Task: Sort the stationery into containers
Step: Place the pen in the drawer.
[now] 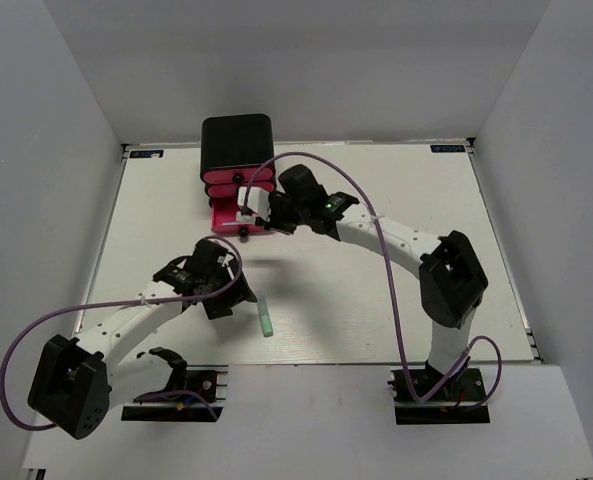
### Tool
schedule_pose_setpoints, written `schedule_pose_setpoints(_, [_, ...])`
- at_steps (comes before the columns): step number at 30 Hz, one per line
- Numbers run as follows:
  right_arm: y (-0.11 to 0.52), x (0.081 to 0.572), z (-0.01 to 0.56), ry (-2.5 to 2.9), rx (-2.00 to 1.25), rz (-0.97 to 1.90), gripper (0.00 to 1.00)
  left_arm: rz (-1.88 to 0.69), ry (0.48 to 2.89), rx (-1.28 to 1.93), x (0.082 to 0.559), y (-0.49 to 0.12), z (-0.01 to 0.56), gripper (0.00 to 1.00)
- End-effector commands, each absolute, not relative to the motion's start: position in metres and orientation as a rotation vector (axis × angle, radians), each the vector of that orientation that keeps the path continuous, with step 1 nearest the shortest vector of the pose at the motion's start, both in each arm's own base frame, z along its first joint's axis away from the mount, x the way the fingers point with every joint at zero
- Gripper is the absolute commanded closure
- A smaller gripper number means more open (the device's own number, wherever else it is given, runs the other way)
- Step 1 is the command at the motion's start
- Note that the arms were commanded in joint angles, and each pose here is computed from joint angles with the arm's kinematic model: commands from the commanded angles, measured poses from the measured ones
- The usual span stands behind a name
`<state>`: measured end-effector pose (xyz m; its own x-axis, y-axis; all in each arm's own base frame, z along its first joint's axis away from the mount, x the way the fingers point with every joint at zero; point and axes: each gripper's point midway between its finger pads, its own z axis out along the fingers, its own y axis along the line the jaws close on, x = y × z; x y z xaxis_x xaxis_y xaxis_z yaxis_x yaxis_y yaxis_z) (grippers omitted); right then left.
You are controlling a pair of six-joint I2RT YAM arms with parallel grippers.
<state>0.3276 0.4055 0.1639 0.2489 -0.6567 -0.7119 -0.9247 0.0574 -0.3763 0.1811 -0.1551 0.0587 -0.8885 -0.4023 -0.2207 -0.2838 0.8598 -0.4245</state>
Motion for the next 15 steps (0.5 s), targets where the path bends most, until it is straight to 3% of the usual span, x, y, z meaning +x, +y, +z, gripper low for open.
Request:
schedule_pose_setpoints(1, [0.420, 0.355, 0.165, 1.383, -1.717, 0.309, 1.00, -0.514, 2.686, -0.500, 0.193, -0.157, 0.072, 0.20])
schedule_pose_setpoints(12, [0.472, 0.439, 0.155, 1.258, -1.670, 0.115, 1.00, -0.522, 2.687, -0.470, 0.191, -0.173, 0.071, 0.18])
schedule_pose_setpoints(15, [0.471, 0.451, 0.151, 1.263, -1.663, 0.087, 0.92, -0.527, 2.678, -0.469, 0.192, -0.176, 0.072, 0.18])
